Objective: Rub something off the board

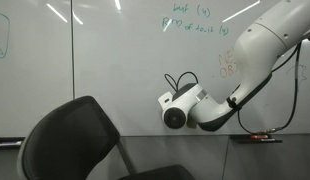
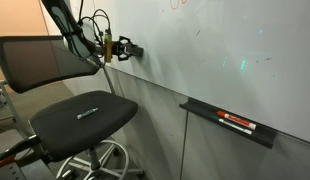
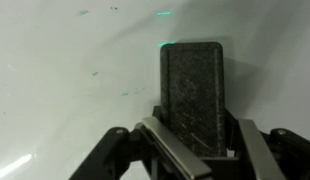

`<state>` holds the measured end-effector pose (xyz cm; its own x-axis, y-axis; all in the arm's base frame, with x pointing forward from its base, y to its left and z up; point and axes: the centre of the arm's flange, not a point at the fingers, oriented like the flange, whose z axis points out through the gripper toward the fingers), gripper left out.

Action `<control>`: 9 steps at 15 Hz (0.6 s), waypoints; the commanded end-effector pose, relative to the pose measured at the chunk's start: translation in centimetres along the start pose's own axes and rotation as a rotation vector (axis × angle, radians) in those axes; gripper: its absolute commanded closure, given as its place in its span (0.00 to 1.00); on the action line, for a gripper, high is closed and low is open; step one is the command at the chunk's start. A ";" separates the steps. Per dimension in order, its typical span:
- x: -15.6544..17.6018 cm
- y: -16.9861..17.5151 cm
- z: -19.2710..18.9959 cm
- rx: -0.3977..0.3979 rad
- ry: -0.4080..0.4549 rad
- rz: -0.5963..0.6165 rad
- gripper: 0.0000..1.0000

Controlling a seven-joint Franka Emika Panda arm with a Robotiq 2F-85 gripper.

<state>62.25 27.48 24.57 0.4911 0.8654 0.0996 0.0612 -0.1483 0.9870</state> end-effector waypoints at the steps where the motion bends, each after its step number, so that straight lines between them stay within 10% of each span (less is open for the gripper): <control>1: -3.3 3.5 -0.4 0.108 -0.010 0.021 0.69; 9: -13.5 2.1 -4.0 0.503 -0.274 0.075 0.69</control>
<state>56.48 19.26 25.74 0.6706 0.7322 0.1194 0.3135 -0.4256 0.8489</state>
